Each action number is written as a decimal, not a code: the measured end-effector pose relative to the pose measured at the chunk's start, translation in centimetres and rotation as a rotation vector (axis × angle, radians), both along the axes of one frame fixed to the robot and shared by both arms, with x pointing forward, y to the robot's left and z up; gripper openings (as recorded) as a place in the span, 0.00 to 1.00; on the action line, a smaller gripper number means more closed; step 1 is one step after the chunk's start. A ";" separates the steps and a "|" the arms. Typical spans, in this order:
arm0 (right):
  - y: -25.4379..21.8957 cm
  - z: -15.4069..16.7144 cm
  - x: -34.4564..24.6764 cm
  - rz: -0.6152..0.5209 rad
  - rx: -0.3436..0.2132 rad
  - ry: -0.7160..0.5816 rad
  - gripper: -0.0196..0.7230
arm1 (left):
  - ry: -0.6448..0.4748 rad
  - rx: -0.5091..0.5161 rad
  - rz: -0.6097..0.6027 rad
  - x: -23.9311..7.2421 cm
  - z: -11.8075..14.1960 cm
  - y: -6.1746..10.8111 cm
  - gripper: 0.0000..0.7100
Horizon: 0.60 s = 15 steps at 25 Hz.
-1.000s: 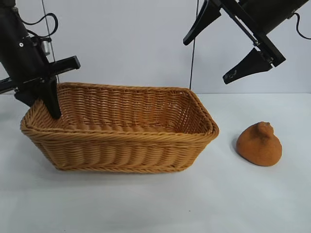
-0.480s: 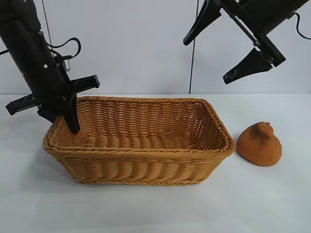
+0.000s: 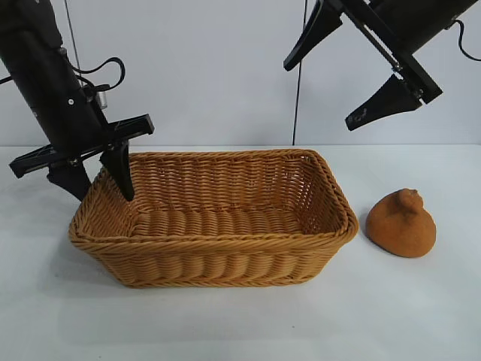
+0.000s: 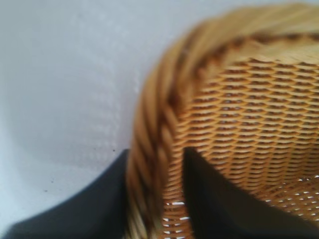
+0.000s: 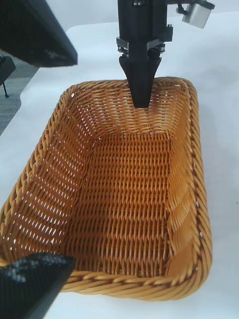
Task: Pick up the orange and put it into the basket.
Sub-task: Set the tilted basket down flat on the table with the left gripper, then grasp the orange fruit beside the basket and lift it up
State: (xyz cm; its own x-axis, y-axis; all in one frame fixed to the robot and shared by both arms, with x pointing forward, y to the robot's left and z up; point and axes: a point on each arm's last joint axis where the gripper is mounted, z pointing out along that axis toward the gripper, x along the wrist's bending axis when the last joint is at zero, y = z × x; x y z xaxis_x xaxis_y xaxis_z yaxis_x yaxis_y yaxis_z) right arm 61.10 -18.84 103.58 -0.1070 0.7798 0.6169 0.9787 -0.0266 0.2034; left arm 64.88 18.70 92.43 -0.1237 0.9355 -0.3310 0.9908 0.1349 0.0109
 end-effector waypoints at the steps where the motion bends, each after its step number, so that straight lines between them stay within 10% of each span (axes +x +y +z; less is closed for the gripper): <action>1: 0.0 0.0 0.0 0.000 0.000 0.000 0.96 | 0.002 -0.001 0.000 0.0 0.0 0.0 0.72; 15: 0.0 0.0 0.0 0.000 0.000 0.000 0.96 | -0.238 0.168 -0.158 0.4 12.3 1.9 0.80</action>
State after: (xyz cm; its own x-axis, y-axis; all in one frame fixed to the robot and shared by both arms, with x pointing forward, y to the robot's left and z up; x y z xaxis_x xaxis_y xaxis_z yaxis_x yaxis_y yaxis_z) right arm 61.10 -18.84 103.58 -0.1070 0.7797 0.6169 0.9788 -0.0264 0.2031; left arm 65.24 20.56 104.70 0.0891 0.9810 -0.1724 0.9664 -0.0433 0.2535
